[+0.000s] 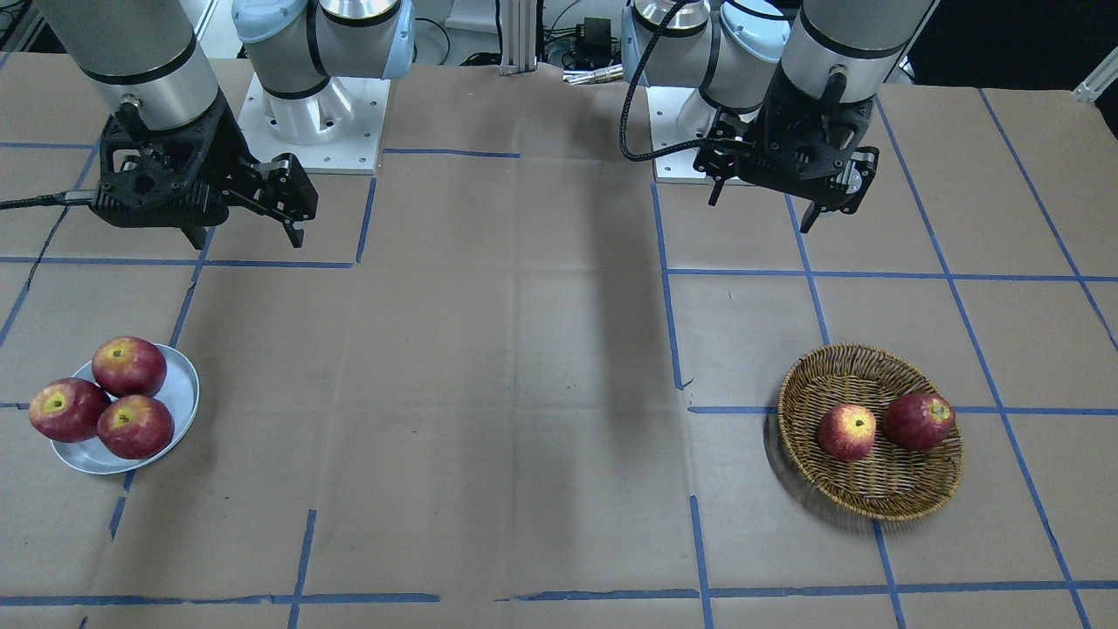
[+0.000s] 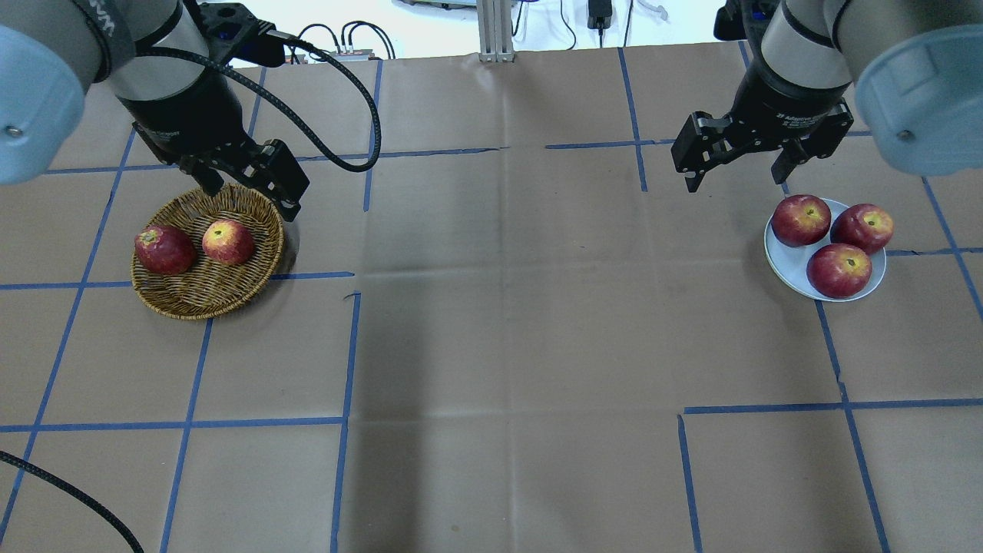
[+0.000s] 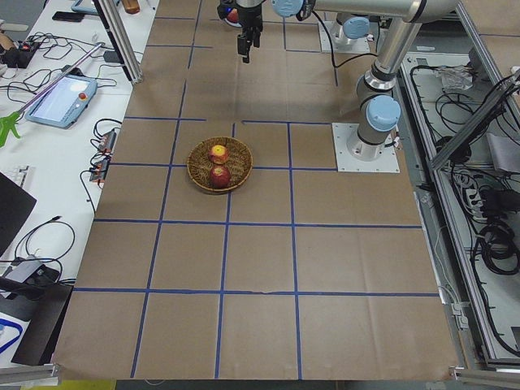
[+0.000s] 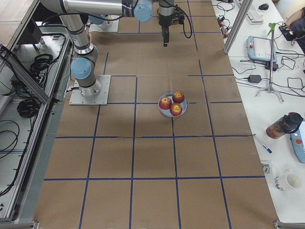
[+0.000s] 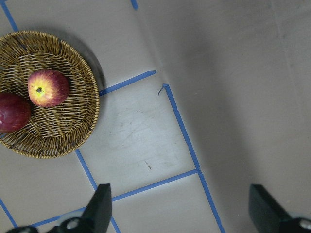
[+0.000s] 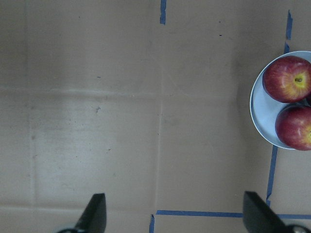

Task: Transfer apple from basket to plate
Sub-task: 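Lower the left gripper toward the yellow-red apple in the wicker basket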

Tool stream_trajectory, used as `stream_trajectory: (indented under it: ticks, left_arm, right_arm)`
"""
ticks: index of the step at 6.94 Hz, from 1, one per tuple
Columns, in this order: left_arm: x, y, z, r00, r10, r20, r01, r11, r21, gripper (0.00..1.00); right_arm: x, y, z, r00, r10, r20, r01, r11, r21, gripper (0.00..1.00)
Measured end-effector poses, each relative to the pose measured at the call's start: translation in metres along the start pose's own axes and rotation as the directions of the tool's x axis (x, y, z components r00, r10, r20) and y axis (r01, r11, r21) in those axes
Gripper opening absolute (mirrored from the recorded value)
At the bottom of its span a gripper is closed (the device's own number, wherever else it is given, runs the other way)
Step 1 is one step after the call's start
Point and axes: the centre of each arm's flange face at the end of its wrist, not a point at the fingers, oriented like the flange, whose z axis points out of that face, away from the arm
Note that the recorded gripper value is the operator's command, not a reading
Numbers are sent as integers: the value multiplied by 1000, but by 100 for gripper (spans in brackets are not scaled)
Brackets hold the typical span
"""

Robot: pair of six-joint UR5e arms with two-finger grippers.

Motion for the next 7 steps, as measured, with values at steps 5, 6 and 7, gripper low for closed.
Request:
stream_trajectory:
  ticks: [5,6,7]
  left_arm:
    - [0,0,1,1000,-3,-5,3,1000,0,99]
    - [1,1,0,1000,-6,-3,6,1000,0,99]
    - [1,4,-2,1000,-9,-2,9,1000,1,99]
  right_arm:
    - [0,0,0,1000,0,1,0,1000,1,100]
    - [0,0,0,1000,0,0,0,1000,0,100]
    - [0,0,0,1000,-1,1,1,1000,0,100]
